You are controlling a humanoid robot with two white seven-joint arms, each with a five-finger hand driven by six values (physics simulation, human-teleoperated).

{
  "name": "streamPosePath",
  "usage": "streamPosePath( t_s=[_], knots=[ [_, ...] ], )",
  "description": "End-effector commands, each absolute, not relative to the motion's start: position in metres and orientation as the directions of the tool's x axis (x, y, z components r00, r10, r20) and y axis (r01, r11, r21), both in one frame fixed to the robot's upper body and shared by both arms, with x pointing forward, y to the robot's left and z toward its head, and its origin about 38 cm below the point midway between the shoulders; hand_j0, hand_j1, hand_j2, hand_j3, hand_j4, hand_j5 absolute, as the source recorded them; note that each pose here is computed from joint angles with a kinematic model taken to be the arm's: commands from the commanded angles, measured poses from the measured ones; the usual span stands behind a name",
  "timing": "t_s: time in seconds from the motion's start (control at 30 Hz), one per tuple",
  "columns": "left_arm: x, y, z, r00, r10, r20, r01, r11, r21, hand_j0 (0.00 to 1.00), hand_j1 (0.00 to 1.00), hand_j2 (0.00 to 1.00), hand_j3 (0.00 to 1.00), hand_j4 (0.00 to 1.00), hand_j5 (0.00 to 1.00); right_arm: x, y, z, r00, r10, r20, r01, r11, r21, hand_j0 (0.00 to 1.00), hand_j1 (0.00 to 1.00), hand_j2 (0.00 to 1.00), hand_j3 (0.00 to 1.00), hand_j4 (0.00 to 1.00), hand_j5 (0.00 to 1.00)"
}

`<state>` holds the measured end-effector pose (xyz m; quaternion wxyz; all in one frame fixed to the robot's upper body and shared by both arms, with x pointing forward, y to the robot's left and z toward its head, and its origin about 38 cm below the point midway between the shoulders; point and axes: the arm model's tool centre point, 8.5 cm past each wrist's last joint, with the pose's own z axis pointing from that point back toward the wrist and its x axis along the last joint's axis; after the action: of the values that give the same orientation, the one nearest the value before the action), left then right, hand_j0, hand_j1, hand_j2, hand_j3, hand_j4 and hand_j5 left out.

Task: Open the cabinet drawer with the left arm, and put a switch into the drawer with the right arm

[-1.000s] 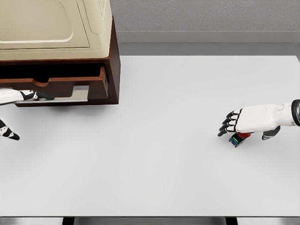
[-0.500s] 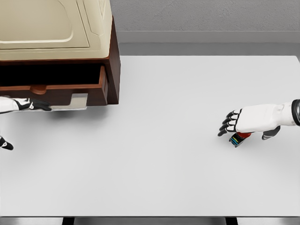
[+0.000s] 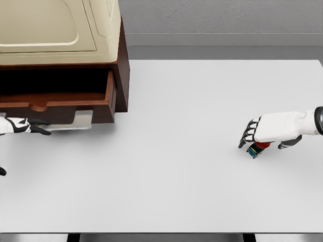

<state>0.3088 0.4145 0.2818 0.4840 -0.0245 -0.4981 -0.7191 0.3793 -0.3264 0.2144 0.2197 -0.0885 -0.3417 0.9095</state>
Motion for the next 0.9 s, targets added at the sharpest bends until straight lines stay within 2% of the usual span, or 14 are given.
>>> streamPosePath(
  t_s=[0.0, 0.43, 0.6, 0.73, 0.87],
  knots=[
    [0.303, 0.412, 0.283, -0.540, -0.638, 0.549, 0.730, -0.032, 0.683, 1.00, 1.00, 1.00, 1.00, 1.00, 1.00, 0.380, -0.326, 0.215, -0.887, 0.463, -0.009, -0.341, -0.667, -0.663, 0.81, 0.81, 0.81, 0.81, 0.81, 0.81],
    [0.306, 0.412, 0.299, -0.542, -0.614, 0.573, 0.717, 0.018, 0.697, 1.00, 1.00, 1.00, 1.00, 1.00, 1.00, 0.380, -0.326, 0.215, -0.887, 0.463, -0.009, -0.341, -0.667, -0.663, 0.62, 0.62, 0.62, 0.62, 0.62, 0.62],
    [0.304, 0.416, 0.302, -0.537, -0.625, 0.566, 0.716, 0.016, 0.697, 1.00, 1.00, 1.00, 1.00, 1.00, 1.00, 0.380, -0.326, 0.215, -0.886, 0.463, -0.010, -0.340, -0.666, -0.664, 0.60, 0.60, 0.60, 0.60, 0.60, 0.60],
    [0.305, 0.418, 0.313, -0.531, -0.619, 0.578, 0.710, 0.047, 0.703, 1.00, 1.00, 1.00, 1.00, 1.00, 1.00, 0.380, -0.326, 0.216, -0.886, 0.464, -0.011, -0.339, -0.664, -0.666, 0.48, 0.48, 0.48, 0.48, 0.48, 0.48],
    [0.307, 0.419, 0.328, -0.532, -0.609, 0.589, 0.695, 0.084, 0.714, 1.00, 1.00, 1.00, 1.00, 1.00, 1.00, 0.381, -0.327, 0.217, -0.884, 0.467, -0.012, -0.341, -0.662, -0.668, 0.45, 0.45, 0.45, 0.45, 0.45, 0.45]
  ],
)
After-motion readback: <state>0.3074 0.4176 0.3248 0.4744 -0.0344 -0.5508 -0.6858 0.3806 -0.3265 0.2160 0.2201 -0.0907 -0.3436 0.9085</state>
